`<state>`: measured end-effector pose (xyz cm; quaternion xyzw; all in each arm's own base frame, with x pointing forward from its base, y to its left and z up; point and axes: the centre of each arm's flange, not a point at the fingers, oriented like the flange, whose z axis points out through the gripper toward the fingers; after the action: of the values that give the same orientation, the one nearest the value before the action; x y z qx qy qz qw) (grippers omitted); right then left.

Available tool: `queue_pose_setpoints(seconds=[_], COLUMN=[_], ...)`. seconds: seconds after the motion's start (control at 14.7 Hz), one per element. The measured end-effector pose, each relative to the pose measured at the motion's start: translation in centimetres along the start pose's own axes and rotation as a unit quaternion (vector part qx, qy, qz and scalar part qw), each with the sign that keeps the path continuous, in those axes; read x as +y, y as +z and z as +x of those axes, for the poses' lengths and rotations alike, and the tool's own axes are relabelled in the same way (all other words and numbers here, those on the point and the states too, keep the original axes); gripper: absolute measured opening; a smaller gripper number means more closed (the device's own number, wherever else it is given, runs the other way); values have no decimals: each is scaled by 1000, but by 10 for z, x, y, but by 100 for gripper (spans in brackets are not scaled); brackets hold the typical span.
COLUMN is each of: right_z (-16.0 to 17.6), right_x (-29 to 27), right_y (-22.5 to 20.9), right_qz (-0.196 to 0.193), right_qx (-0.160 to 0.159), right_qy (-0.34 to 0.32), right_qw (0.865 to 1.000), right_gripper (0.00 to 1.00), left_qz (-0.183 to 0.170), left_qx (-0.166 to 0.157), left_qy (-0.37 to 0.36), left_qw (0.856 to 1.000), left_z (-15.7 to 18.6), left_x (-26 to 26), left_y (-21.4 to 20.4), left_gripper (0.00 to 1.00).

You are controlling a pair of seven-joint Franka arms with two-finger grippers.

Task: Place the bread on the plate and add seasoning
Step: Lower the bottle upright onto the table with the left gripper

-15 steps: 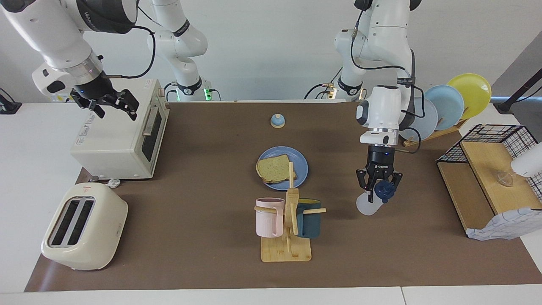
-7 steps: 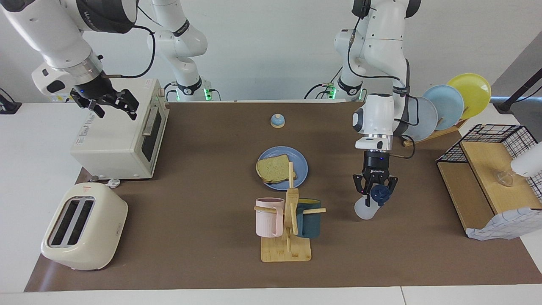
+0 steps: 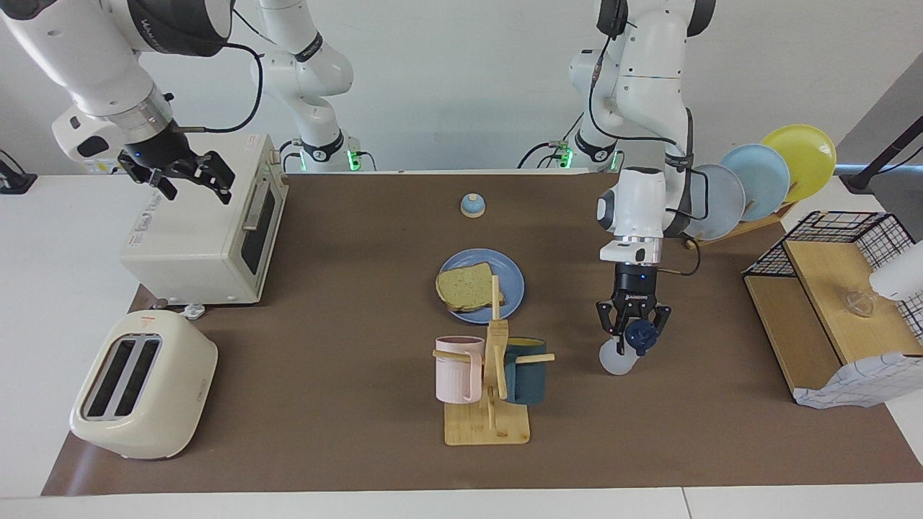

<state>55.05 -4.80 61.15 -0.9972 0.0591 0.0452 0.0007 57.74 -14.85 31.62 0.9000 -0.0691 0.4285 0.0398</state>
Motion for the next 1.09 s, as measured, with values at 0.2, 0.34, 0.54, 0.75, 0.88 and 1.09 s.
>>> queue_pose_setpoints(seconds=[0.2,0.34,0.54,0.75,0.88,1.09], right_z=[0,0,0,0,0,0], right_x=[-1,0,-1,-1,-1,-1], right_y=[0,0,0,0,1,1], right_qz=[0,0,0,0,0,0], right_qx=[0,0,0,-1,-1,-1], right_qy=[-1,0,-1,-1,-1,-1], right_qw=[1000,1000,1000,1000,1000,1000], right_gripper=[100,100,100,100,100,100], left_qz=[0,0,1,1,2,3], left_qx=[-1,-1,-1,-1,-1,0], left_qy=[0,0,0,0,0,-1], left_qw=[1000,1000,1000,1000,1000,1000], left_z=[-1,-1,-1,-1,-1,-1], left_x=[0,0,0,-1,-2,-3], left_y=[1,1,1,1,1,1], left_gripper=[33,33,37,55,76,100])
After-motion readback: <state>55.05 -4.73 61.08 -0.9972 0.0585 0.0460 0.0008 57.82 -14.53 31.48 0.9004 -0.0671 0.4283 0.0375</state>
